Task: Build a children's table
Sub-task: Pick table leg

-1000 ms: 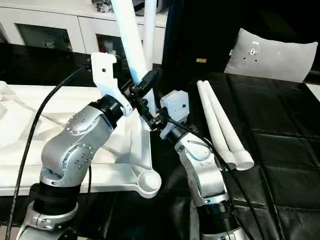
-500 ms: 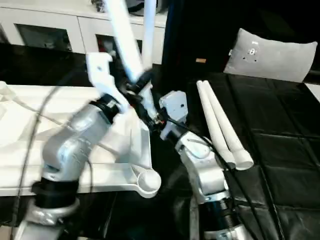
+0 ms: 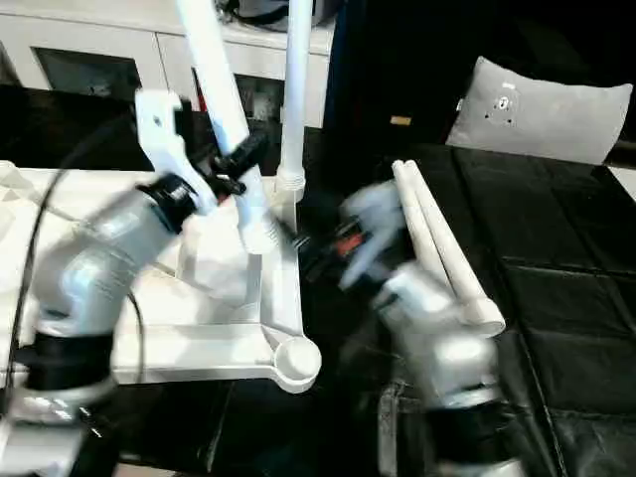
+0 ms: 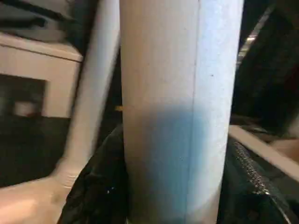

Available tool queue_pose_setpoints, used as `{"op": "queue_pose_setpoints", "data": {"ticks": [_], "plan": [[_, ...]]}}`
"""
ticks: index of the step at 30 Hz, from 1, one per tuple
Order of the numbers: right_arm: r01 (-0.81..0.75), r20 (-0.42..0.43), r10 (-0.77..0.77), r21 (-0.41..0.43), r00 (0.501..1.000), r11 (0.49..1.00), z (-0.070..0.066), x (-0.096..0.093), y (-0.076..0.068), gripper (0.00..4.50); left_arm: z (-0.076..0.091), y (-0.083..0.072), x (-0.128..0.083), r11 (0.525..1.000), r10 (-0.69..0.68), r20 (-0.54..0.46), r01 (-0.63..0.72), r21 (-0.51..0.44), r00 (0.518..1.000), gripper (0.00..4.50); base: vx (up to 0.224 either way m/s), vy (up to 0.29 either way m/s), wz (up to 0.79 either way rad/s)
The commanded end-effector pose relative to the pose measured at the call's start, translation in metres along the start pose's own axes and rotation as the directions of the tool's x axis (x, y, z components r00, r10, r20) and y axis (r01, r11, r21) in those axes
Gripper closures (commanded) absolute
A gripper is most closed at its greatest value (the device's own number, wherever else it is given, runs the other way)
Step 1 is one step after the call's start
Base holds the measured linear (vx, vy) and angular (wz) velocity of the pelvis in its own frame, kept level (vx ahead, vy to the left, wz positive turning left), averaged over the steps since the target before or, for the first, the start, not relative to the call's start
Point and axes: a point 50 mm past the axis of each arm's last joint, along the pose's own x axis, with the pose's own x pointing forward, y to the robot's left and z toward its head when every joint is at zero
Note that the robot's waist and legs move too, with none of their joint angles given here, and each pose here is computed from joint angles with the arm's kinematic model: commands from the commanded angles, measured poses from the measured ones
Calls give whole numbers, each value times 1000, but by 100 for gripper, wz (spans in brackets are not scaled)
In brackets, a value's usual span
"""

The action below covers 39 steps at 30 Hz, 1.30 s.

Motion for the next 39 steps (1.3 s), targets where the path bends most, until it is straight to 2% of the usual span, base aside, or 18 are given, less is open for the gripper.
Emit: {"op": "queue_pose_setpoints", "data": {"ticks": [1,3,6,7,11,14,17,18,20,26,28,36,39], "plan": [[-50,-16,51,48,999,998,9,-2,0,6,10,-7,1,996,-87,7,88,-21,996,260,0,0,0],[-110,-55,115,81,992,991,15,-3,-1,2,13,-11,-3,983,-176,-15,175,-63,984,260,0,0,0],[-145,-69,155,133,986,981,21,-5,-1,0,16,-14,-5,963,-252,-13,250,-98,968,260,0,0,0],[-191,-61,204,170,977,967,27,-6,2,0,21,-17,-6,948,-297,4,296,-119,955,260,0,0,0],[-233,-48,246,188,968,954,33,-7,5,0,27,-19,-7,931,-343,13,342,-131,939,260,0,0,0],[-276,-52,293,215,955,937,40,-8,7,0,34,-24,-10,883,-445,23,443,-153,895,260,0,0,0],[-289,-72,311,219,948,932,41,-9,8,0,36,-29,-12,849,-510,25,507,-150,860,260,0,0,0],[-315,-113,343,209,933,926,39,-11,12,0,36,-33,-14,822,-561,-9,556,-122,828,260,0,0,0],[-349,-153,380,195,912,917,37,-13,16,0,35,-36,-14,806,-590,-49,584,-91,806,260,0,0,0],[-440,-210,474,189,855,878,35,-12,26,0,32,-45,-15,745,-664,-146,666,-46,733,260,0,0,0],[-451,-219,486,190,846,872,34,-11,28,0,32,-47,-14,736,-672,-157,675,-42,723,260,0,0,0],[-498,-314,529,178,789,849,21,-5,32,0,30,-60,-8,649,-751,-184,761,-22,635,260,0,0,0],[-496,-332,519,161,787,854,18,-3,32,0,30,-62,-7,640,-757,-189,768,-18,626,260,0,0,0]]}}
